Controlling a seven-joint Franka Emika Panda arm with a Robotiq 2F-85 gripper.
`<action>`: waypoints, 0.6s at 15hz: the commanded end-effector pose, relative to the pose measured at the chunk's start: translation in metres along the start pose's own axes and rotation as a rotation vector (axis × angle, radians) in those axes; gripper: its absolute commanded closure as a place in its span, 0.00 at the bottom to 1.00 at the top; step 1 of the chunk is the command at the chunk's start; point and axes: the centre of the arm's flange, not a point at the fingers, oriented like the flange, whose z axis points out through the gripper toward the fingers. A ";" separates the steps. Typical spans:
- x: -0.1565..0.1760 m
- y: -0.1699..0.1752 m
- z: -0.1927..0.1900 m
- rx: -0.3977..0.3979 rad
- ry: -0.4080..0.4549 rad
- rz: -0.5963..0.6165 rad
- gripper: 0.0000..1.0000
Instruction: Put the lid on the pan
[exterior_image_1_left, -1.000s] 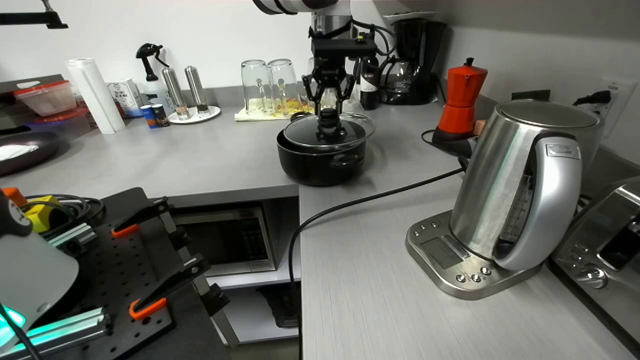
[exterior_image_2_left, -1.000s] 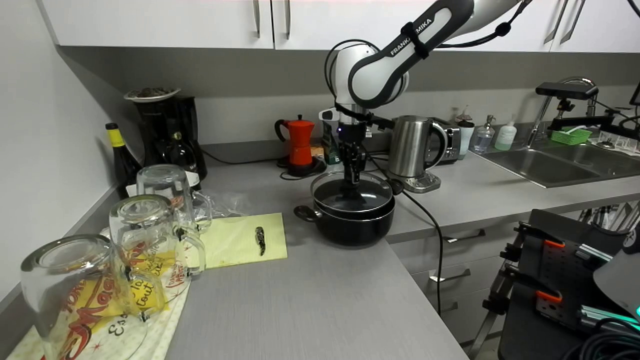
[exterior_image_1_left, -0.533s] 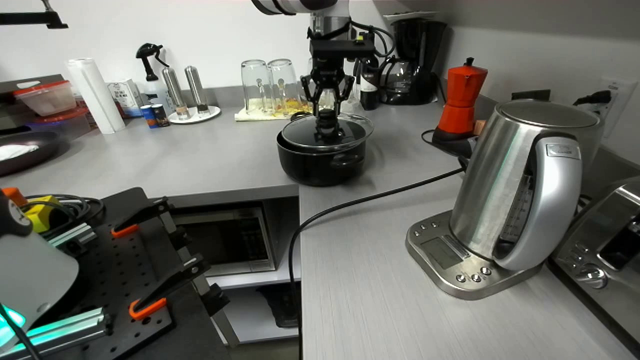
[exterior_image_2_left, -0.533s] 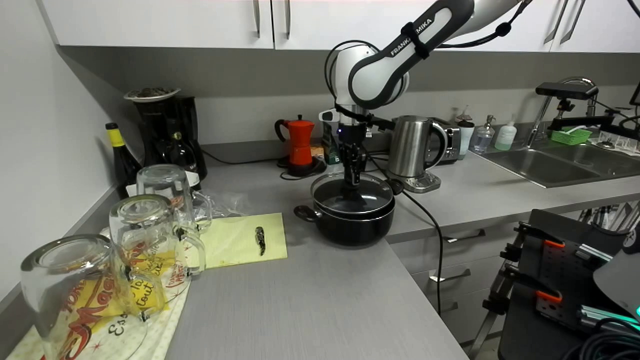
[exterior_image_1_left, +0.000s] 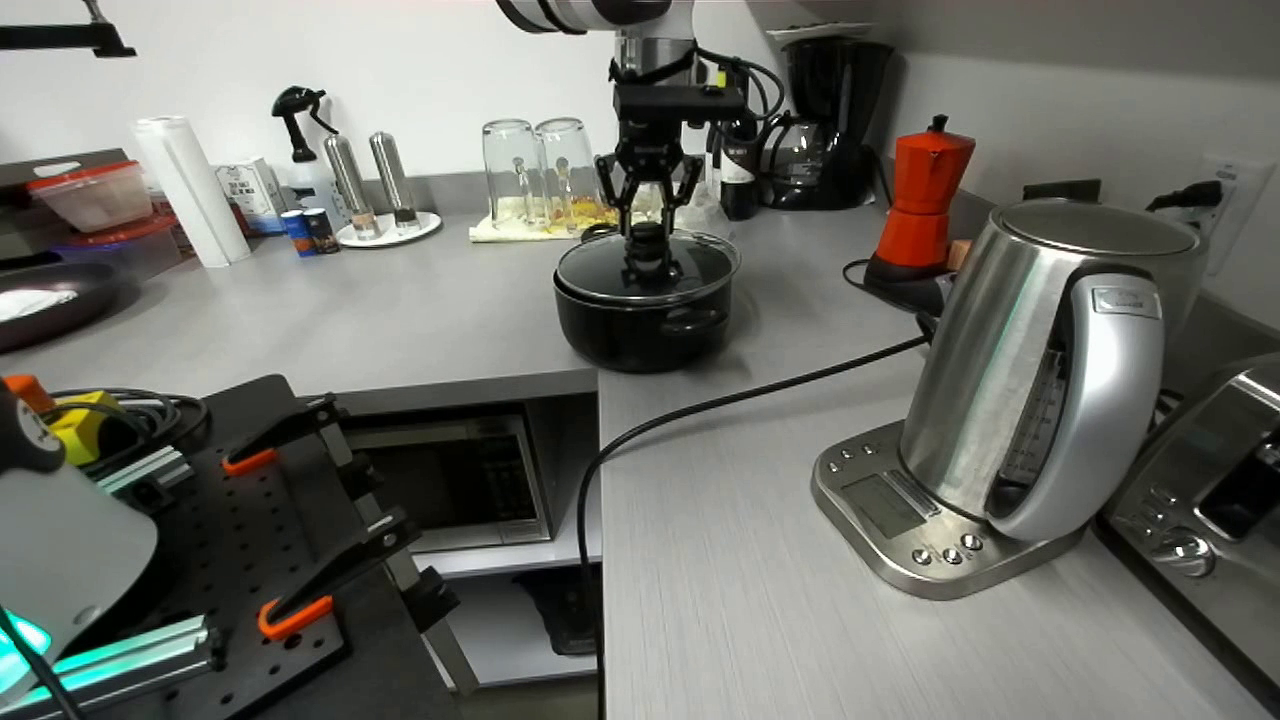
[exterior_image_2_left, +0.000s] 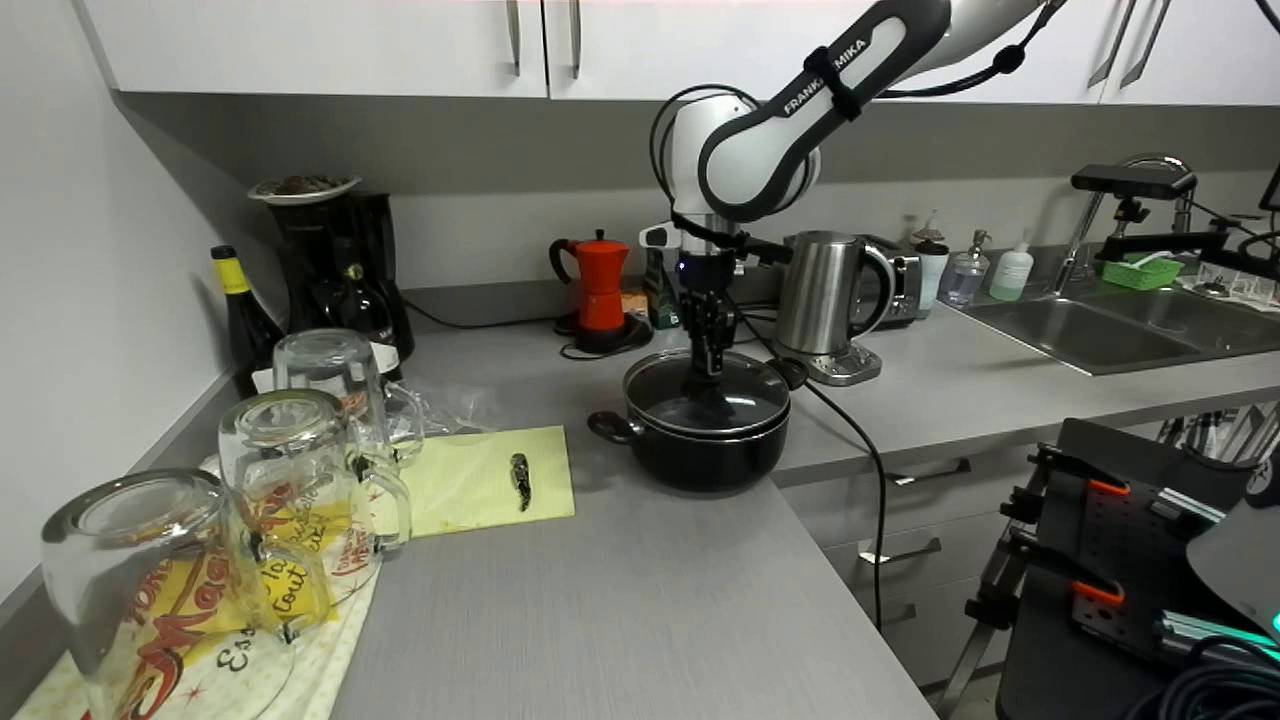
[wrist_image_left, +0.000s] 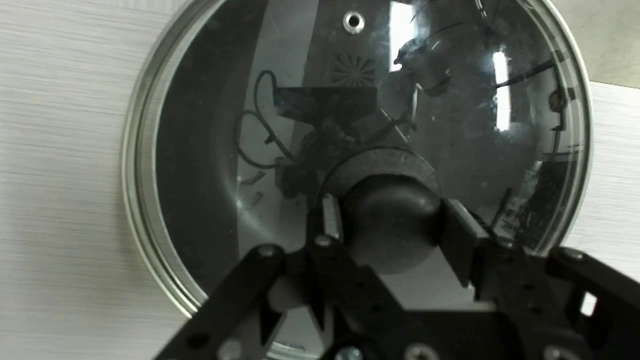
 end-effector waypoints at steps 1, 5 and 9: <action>-0.004 -0.010 -0.012 0.004 0.030 -0.014 0.74; -0.002 -0.014 -0.012 0.007 0.028 -0.021 0.74; -0.001 -0.017 -0.010 0.010 0.028 -0.021 0.74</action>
